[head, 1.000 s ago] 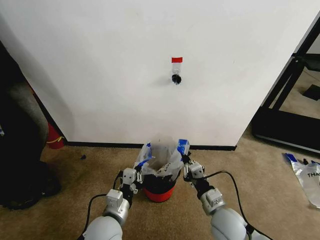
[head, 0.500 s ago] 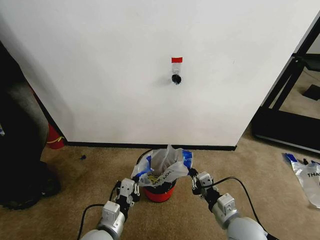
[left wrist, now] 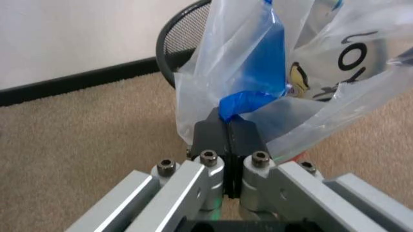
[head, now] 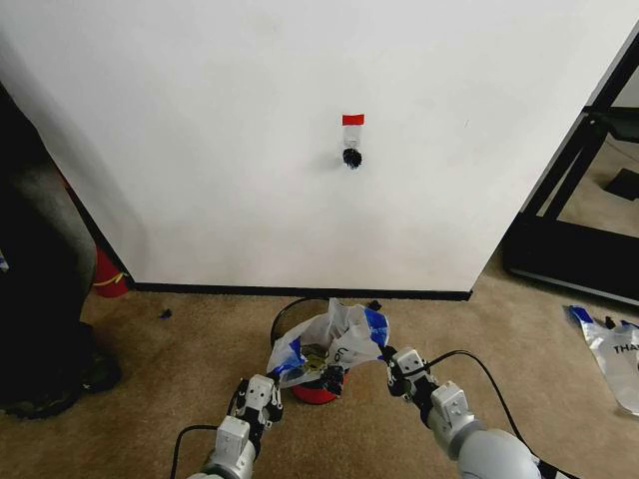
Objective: Pick up the garbage bag from the wall and place it over the trash bin.
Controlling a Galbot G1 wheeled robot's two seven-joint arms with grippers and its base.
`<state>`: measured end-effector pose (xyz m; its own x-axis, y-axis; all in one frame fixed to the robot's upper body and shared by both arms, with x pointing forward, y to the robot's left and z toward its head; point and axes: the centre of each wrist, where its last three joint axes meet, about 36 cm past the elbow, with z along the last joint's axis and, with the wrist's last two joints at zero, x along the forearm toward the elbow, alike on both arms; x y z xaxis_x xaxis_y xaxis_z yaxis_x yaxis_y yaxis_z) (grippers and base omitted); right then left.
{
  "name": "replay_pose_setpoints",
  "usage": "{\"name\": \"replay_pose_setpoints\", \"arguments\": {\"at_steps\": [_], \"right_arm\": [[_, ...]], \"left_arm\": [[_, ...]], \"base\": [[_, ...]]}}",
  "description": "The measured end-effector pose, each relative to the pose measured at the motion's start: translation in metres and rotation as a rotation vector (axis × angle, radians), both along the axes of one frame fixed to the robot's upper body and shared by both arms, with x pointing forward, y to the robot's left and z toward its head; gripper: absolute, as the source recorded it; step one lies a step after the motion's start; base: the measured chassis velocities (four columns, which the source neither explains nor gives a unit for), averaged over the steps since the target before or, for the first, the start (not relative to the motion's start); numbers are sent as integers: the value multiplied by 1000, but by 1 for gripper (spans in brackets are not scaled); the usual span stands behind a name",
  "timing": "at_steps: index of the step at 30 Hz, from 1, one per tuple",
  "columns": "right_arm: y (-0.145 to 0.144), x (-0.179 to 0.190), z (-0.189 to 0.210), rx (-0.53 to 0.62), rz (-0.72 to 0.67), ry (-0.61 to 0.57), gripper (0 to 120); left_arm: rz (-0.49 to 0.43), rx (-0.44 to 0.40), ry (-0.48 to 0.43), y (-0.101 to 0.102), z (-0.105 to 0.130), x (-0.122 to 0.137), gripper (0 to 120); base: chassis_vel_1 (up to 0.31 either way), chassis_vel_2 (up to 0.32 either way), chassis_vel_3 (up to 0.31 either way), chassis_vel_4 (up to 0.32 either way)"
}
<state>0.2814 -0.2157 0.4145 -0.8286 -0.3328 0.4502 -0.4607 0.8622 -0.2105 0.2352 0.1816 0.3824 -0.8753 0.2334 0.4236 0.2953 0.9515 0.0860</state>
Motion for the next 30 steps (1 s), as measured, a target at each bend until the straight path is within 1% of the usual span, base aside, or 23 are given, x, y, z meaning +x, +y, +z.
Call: {"name": "replay_pose_setpoints", "arguments": {"at_steps": [5,7,11,12,16,26,30], "right_arm": [[1,3,7,19,-14,32,0],[0,6,10,21,-26,48,0],[-2,12,10,2,-36,76,0],[-2,12,10,2,-36,76,0],[-5,17,1,-18,-48,97,0],[-1,24,-16,-25,-63,112,0],[4,24,-22,-24,-67,131,0]], "left_arm": [[-35,19,0,-1,6,1,0],[-64,32,1,-3,8,3,0],[-94,47,21,-6,0,4,0],[-94,47,21,-6,0,4,0],[-104,57,47,-10,-12,1,0],[-71,66,50,-12,-29,11,0],[-77,67,70,-14,-32,3,0]], "base": [[0,0,0,0],[0,0,0,0],[0,0,0,0],[0,0,0,0],[0,0,0,0],[0,0,0,0],[0,0,0,0]]}}
